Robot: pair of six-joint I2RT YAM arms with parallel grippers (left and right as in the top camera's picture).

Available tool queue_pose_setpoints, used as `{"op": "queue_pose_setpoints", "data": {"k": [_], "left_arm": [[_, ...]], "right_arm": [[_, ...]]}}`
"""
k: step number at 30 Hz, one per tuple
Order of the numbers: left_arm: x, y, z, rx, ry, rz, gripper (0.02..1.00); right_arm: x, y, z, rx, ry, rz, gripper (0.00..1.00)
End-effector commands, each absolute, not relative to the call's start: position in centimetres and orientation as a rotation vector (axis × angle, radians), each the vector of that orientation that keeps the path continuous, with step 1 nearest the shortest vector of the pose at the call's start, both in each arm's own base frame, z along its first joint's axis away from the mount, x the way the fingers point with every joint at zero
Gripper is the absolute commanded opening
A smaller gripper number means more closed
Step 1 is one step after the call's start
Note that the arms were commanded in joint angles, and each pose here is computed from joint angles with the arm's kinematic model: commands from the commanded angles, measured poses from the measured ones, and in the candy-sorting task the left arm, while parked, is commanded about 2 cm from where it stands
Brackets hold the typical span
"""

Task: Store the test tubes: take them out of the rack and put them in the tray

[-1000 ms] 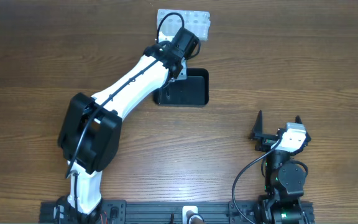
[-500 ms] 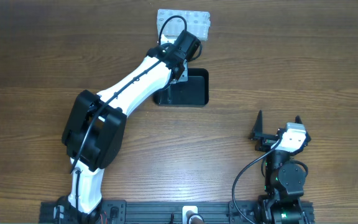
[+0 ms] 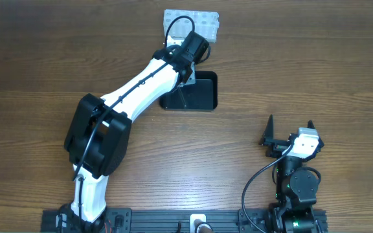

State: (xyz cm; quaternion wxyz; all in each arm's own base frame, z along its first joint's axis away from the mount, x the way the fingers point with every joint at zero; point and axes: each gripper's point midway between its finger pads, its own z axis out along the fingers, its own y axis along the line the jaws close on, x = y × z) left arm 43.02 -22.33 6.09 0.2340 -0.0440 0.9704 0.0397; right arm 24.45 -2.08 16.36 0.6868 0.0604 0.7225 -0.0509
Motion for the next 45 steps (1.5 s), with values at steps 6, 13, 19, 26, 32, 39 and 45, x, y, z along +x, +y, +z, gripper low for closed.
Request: {"op": "queue_pose_setpoints", "data": {"k": [6, 13, 19, 26, 32, 39, 45], "left_arm": [[45.2, -21.8, 24.2, 0.007, 2.184, 0.079, 0.713], [45.1, -17.6, 32.2, -0.05, 2.021, 0.036, 0.798], [44.5, -13.5, 36.0, -0.082, 1.971, -0.025, 0.82], [43.1, -8.5, 38.9, -0.128, 1.919, -0.08, 0.86], [39.8, -4.3, 38.7, -0.164, 1.857, -0.151, 0.932], [32.9, -1.3, 35.4, -0.171, 1.751, -0.213, 0.998], [26.8, 0.1, 31.2, -0.192, 1.636, -0.198, 1.0]], "right_arm": [[24.4, -2.2, 16.2, 0.142, 1.616, -0.116, 0.993], [24.4, -2.2, 16.2, 0.142, 1.616, -0.116, 0.991], [24.4, -2.2, 16.2, 0.142, 1.616, -0.116, 0.993], [24.4, -2.2, 16.2, 0.142, 1.616, -0.116, 0.991], [24.4, -2.2, 16.2, 0.142, 1.616, -0.116, 0.993], [24.4, -2.2, 16.2, 0.142, 1.616, -0.116, 0.991], [24.4, -2.2, 16.2, 0.142, 1.616, -0.116, 0.991]]}}
